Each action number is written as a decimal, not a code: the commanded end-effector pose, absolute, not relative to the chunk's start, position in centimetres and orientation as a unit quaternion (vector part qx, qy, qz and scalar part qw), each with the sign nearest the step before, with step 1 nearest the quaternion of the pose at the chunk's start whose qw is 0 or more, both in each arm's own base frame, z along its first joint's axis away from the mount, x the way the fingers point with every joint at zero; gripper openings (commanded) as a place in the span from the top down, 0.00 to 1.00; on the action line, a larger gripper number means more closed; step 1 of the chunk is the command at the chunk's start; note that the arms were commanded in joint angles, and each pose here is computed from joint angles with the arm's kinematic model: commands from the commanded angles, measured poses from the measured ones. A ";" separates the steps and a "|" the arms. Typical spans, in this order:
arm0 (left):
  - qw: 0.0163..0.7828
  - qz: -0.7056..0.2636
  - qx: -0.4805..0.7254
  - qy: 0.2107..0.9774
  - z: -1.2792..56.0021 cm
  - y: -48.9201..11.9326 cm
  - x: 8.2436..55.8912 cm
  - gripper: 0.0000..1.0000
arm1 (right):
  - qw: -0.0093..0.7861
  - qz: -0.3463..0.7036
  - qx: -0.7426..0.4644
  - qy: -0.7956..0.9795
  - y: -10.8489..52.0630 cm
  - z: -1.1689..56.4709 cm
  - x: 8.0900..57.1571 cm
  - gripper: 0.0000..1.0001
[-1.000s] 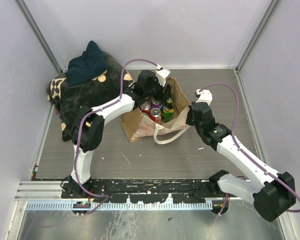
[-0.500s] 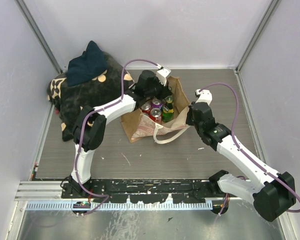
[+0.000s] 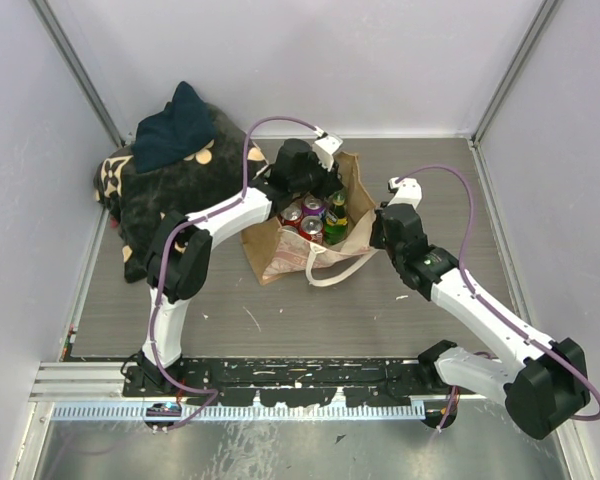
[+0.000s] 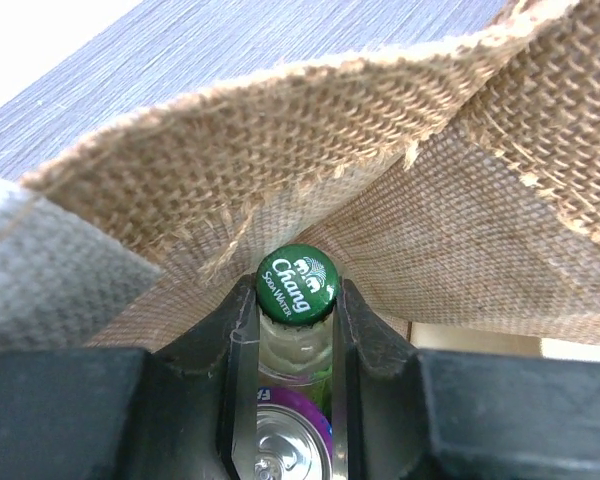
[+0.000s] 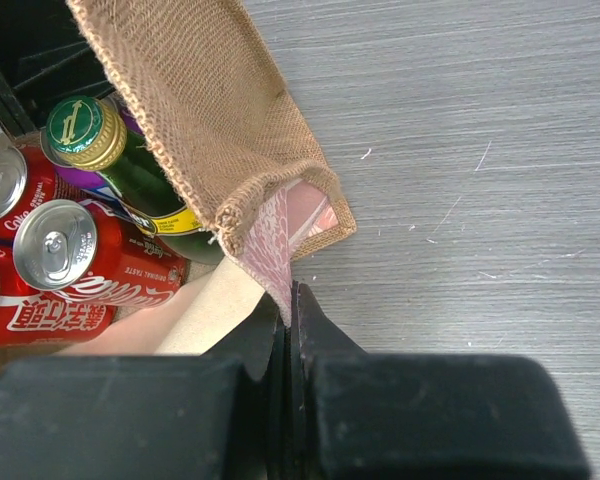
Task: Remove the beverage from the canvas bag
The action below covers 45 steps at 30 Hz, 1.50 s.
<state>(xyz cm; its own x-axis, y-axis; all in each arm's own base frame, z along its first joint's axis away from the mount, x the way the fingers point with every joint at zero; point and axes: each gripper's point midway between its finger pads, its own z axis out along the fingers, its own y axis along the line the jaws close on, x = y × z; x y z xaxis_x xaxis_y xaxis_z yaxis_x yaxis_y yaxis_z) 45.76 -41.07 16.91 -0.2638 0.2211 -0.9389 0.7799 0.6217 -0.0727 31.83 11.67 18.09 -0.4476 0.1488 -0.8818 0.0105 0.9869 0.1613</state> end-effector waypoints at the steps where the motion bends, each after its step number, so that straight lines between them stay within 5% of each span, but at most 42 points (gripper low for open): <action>1: 0.635 -0.278 0.311 0.650 30.0 -40.4 47.3 1.00 | 0.506 0.039 0.036 0.861 11.0 16.3 31.6 0.99; 18: 0.716 -0.291 0.286 0.566 42.6 -37.6 45.4 1.00 | 0.521 0.028 0.046 0.852 10.7 17.0 32.5 0.99; 34: 0.698 -0.333 0.323 0.545 51.4 -32.1 34.0 1.00 | 0.537 0.029 0.058 0.841 11.2 17.0 34.1 0.99; 45: 0.597 -0.417 0.394 0.561 49.0 -31.3 24.1 1.00 | 0.567 0.034 0.088 0.818 10.0 19.3 33.3 0.99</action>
